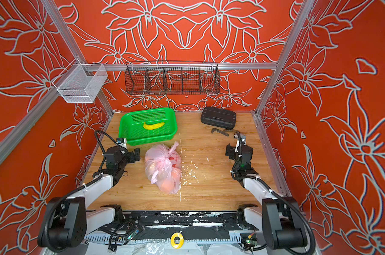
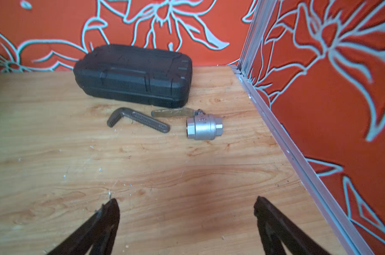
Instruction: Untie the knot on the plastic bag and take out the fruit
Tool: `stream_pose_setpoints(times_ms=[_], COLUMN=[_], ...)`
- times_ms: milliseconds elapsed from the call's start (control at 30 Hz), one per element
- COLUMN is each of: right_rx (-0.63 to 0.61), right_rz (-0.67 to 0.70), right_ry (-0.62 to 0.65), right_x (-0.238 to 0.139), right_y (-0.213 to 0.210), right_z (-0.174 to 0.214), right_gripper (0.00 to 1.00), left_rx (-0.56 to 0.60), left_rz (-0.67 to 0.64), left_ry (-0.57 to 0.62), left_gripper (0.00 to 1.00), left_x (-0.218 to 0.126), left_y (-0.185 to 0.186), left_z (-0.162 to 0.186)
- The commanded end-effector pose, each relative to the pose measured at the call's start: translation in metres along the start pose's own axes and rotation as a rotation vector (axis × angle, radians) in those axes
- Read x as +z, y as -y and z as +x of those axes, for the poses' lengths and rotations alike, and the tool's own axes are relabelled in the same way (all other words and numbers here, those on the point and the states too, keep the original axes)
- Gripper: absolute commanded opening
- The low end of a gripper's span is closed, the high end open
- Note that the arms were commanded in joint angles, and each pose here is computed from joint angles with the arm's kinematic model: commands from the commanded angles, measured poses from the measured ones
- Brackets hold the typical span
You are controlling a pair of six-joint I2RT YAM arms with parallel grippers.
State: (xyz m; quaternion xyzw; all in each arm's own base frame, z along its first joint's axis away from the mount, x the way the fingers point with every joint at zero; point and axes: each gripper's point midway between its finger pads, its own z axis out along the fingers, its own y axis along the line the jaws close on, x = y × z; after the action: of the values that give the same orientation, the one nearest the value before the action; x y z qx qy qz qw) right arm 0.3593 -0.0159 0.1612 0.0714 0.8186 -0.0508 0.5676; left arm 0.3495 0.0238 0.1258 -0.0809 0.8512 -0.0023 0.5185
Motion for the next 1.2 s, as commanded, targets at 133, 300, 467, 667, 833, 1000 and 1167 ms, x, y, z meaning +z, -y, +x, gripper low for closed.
stream_pose_setpoints(times_ms=[133,300,467,667,833,1000,1167], right_rx=[0.207,0.19,0.091,0.088,0.038,-0.031,-0.034], right_rz=[-0.346,-0.637,-0.812,-0.984,-1.049,-1.121,-1.121], right_ry=[-0.213,-0.333,-0.429,-0.531,-0.609,-0.648,-0.703], right_x=[-0.044,-0.083,-0.118,-0.142,-0.158,-0.173,-0.171], right_y=[-0.061,-0.121,-0.174,-0.225,-0.266,-0.309,-0.351], right_z=[-0.034,-0.056,-0.05,-0.027,-0.005,0.014,0.033], right_gripper=[0.86,0.8,0.78,0.74,0.72,0.72,0.69], left_rx=[-0.288,-0.418,-0.452,-0.316,-0.218,-0.134,-0.107], left_rz=[-0.125,-0.049,0.179,0.348,0.361,0.308,0.338], left_ry=[0.004,-0.217,-0.439,-0.606,-0.723,-0.776,-0.794], left_gripper=[0.95,0.84,0.74,0.55,0.52,0.58,0.67], left_x=[-0.044,-0.052,-0.061,-0.078,-0.085,-0.079,-0.071], left_y=[-0.011,0.014,0.069,0.13,0.156,0.162,0.173], left_z=[-0.04,-0.043,-0.045,-0.034,-0.012,0.007,0.013])
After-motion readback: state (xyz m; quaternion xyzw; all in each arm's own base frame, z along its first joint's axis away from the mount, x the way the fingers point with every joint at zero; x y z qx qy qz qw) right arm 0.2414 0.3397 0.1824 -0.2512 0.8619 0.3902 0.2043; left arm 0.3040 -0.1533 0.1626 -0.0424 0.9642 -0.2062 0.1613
